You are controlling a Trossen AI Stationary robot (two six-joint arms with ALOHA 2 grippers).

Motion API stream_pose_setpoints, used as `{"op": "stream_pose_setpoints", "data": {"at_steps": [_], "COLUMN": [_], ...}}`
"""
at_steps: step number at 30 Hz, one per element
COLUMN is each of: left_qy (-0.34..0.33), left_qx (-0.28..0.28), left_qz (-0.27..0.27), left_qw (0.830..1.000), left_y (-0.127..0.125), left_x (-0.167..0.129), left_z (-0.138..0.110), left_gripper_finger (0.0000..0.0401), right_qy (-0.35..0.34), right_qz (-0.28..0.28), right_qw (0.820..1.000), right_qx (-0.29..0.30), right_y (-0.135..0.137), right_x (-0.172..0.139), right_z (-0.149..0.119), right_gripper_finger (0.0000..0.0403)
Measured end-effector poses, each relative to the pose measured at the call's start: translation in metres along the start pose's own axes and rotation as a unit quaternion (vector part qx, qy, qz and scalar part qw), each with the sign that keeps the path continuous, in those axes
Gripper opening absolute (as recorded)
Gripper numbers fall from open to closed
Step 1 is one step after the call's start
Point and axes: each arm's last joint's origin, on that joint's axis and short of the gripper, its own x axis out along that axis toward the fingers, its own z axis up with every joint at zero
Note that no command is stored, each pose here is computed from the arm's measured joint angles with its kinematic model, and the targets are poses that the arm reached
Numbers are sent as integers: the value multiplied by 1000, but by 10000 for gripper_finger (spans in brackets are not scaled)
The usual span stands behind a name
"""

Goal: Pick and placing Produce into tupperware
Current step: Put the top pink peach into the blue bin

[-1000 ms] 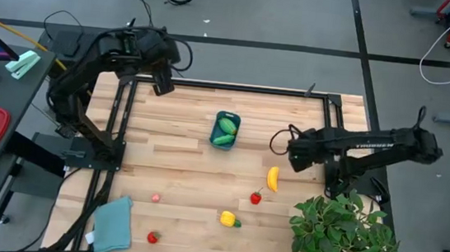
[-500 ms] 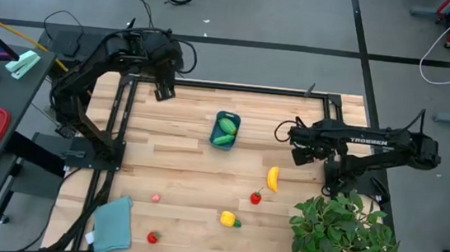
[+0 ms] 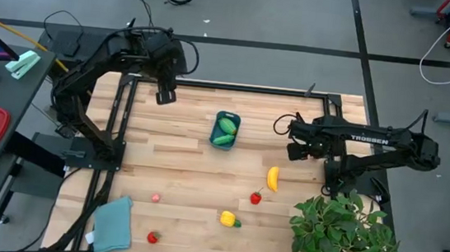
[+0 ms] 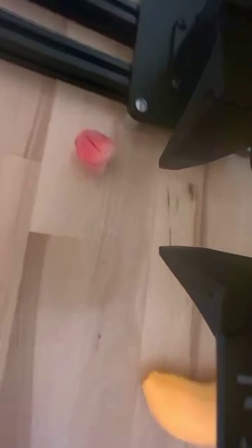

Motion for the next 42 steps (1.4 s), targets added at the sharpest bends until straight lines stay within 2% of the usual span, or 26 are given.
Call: {"op": "stream_pose_setpoints", "data": {"at_steps": [3,7,10,12,16,18,23,27,30,33,38,42], "left_qy": [0,0,0,0,-1,-1,-1,-1,-1,-1,-1,-1], "left_qx": [0,0,0,0,0,1,1,0,-1,0,-1,-1], "left_qz": [1,0,1,1,1,1,2,2,1,1,2,2], "left_qw": [1000,1000,1000,1000,1000,1000,1000,1000,1000,1000,1000,1000], "left_y": [0,0,0,0,0,0,0,0,0,0,0,0], "left_x": [0,0,0,0,0,0,0,0,0,0,0,0], "left_z": [0,0,0,0,0,0,0,0,0,0,0,0], "left_gripper_finger": [172,173,173,172,173,174,172,174,172,173,172,173], "right_qy": [16,29,23,8,-44,-76,-139,-139,-109,-45,40,83], "right_qz": [6,17,26,36,91,95,46,0,-17,-43,-146,-160], "right_qw": [1000,993,987,983,974,967,947,938,944,950,937,933], "right_qx": [-18,-115,-156,-179,-201,-224,-287,-318,-312,-307,-314,-312], "right_y": [0,1,3,6,19,22,20,14,10,8,7,17], "right_x": [0,0,-4,-9,-28,-39,-56,-58,-51,-42,-28,-16], "right_z": [-1,-2,-1,1,8,11,15,14,12,9,9,12], "right_gripper_finger": [199,199,199,199,199,199,199,199,199,199,199,199]}}
